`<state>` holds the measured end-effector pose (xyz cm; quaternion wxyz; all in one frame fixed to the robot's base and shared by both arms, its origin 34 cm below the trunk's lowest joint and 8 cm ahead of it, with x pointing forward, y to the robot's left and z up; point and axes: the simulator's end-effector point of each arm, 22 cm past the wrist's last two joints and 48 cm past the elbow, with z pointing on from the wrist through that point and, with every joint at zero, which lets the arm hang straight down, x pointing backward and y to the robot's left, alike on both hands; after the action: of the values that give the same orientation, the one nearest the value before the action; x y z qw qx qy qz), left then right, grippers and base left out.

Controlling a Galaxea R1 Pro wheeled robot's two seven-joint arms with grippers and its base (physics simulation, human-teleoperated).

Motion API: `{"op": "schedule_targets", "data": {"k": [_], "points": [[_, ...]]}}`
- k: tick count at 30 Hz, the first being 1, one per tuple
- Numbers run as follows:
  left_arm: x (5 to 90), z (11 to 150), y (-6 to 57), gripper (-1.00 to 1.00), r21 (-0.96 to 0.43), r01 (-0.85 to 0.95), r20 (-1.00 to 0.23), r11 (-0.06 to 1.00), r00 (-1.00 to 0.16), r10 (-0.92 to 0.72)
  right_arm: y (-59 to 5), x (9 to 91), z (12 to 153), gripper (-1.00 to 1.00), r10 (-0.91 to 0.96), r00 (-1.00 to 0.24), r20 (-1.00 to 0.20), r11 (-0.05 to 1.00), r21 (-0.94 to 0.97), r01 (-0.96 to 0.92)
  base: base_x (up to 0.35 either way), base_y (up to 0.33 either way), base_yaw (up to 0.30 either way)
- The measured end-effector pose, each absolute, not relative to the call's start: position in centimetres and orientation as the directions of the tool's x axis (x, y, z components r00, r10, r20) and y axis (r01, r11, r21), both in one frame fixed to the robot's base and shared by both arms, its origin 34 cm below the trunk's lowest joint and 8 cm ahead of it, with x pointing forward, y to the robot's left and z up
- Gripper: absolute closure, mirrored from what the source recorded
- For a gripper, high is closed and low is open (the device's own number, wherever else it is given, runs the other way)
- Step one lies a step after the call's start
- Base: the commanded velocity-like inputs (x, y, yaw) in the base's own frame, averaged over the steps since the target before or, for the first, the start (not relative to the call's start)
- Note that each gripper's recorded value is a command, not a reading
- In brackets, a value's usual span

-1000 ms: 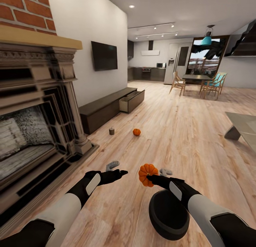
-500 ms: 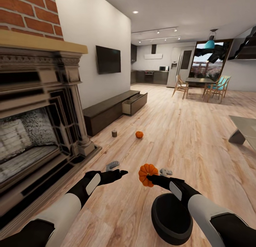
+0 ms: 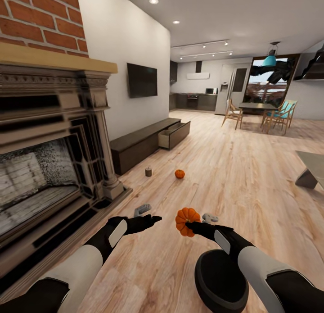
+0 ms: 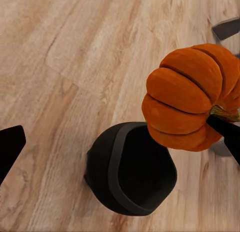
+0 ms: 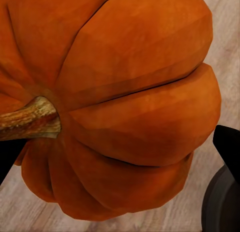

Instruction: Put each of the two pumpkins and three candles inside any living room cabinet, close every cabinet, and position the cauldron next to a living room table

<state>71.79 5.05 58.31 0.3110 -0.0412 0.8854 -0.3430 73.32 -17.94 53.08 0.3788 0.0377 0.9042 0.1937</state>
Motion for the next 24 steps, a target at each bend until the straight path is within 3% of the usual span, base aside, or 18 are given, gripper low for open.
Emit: {"op": "schedule_targets", "data": {"k": [24], "points": [[71.8, 60.2, 5.1, -1.0, -0.626, 0.157, -0.546, 0.764, -0.787, -0.286, -17.9, 73.7, 55.5, 1.0, 0.215, -0.684, -0.697, 0.922, 0.376, -0.093, 0.0, 0.0, 0.088]]}}
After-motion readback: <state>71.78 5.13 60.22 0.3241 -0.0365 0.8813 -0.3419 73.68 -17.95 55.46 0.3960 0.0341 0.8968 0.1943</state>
